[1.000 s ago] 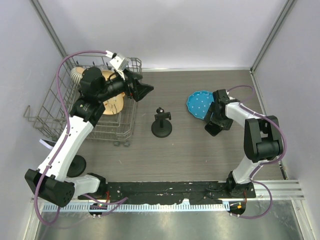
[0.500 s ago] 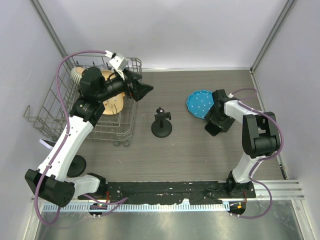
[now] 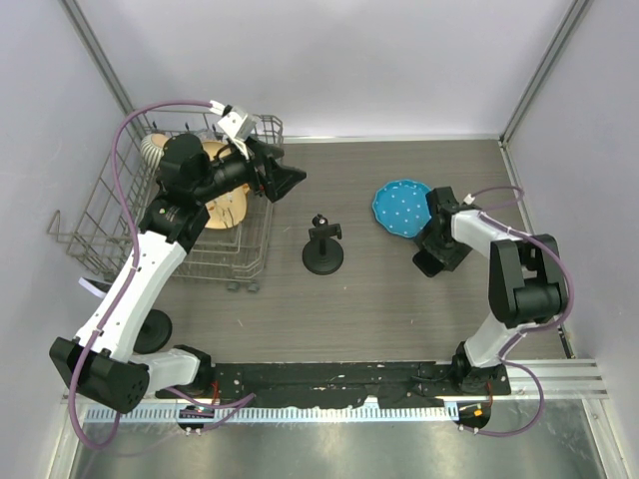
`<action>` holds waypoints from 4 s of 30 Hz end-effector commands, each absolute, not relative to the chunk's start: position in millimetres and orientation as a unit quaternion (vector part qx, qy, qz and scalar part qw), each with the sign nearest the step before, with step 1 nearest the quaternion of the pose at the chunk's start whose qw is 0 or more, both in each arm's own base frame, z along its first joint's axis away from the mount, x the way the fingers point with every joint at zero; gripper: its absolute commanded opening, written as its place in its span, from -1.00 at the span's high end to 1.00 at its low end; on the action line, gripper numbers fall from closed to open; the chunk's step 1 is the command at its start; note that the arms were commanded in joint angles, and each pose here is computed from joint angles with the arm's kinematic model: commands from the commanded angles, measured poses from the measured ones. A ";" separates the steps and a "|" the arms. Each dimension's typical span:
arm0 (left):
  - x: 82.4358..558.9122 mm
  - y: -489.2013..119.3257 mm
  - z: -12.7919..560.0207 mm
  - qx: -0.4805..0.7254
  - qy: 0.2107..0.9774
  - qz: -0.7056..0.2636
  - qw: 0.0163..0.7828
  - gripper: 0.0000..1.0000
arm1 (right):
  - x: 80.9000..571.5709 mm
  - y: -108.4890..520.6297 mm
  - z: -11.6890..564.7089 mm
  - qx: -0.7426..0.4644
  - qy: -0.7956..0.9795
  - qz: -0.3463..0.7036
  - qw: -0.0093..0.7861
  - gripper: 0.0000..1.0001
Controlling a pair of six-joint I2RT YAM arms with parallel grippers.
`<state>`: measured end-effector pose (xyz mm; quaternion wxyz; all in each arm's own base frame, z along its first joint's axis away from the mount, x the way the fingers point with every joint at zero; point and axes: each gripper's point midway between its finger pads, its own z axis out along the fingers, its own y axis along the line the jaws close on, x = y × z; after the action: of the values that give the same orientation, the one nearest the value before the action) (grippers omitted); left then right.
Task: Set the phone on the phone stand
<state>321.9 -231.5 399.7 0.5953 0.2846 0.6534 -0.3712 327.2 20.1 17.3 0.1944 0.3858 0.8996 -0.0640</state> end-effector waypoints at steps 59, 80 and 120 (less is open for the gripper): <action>280.1 -275.1 445.7 0.306 0.579 -0.493 0.573 -0.56 | 292.9 35.6 17.5 0.213 0.965 -0.031 0.149 -0.78; 274.8 -278.5 448.1 0.313 0.572 -0.502 0.568 -0.57 | 275.2 35.9 2.0 0.218 0.965 -0.045 0.140 -0.78; 315.7 -342.4 389.3 0.328 0.630 -0.517 0.478 -0.53 | 310.6 43.2 220.1 0.135 0.749 0.122 0.637 0.99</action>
<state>315.4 -322.8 393.2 0.4990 0.3115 0.6313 -0.5054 290.5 37.8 149.4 0.5249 0.1764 0.8272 0.0947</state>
